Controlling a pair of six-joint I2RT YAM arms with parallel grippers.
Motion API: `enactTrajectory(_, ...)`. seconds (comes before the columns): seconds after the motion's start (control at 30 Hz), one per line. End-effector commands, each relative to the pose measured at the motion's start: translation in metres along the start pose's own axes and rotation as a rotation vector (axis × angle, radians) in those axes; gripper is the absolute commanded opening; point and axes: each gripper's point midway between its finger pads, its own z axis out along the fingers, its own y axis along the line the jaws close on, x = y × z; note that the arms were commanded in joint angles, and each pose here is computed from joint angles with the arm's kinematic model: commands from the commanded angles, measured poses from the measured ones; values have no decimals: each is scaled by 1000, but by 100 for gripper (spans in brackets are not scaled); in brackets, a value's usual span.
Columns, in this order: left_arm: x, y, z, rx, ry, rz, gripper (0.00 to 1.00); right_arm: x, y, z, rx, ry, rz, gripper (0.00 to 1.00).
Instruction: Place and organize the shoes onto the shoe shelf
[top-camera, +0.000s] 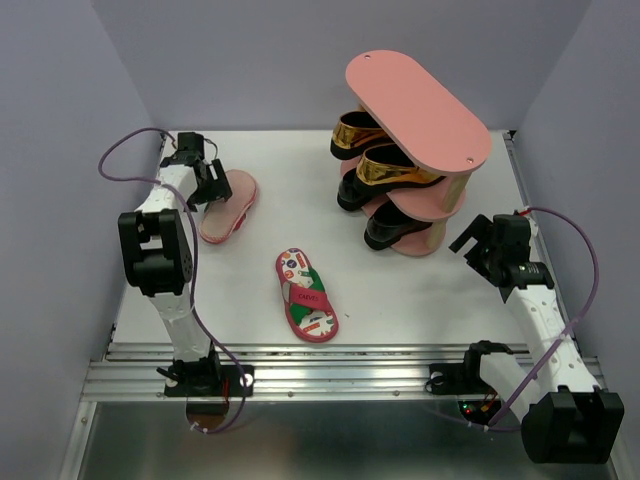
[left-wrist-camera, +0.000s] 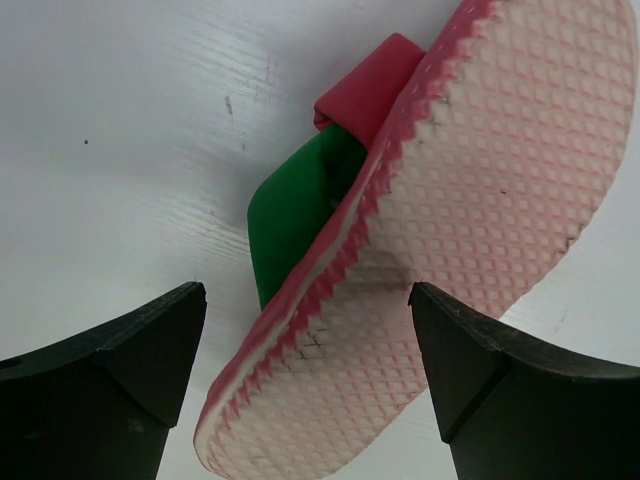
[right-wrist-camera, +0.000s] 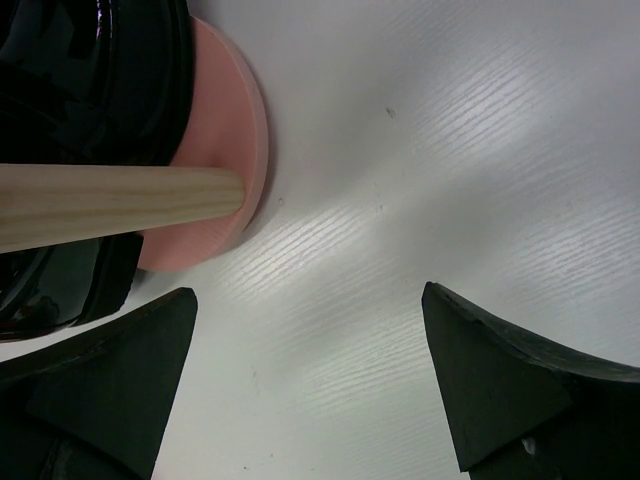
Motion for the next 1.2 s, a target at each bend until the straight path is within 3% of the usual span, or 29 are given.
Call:
enactTrajectory(0.0, 10, -12, 13, 141, 59, 18, 94, -13, 10, -1, -40, -42, -4, 100)
enactTrajectory(0.1, 33, -18, 28, 185, 146, 33, 92, -13, 12, 0, -47, -38, -3, 100)
enactTrajectory(0.2, 47, -30, 30, 257, 194, 19, 80, -14, 14, 1, -50, -36, -1, 100)
enactTrajectory(0.3, 45, -36, 20, 297, 183, 4, 59, -17, 16, 0, -53, -43, -2, 100)
enactTrajectory(0.43, 30, -46, -2, 352, 147, 2, 15, -18, 16, -1, -54, -48, -4, 100)
enactTrajectory(0.53, 14, -50, -19, 371, 111, 3, 0, -16, 14, -2, -53, -51, 2, 100)
enactTrajectory(0.77, -16, -75, -63, 424, -10, 52, 0, -16, 11, -6, -47, -60, 9, 100)
enactTrajectory(1.17, 39, -184, -98, 500, -4, 243, 0, -14, 10, -6, -44, -54, 10, 100)
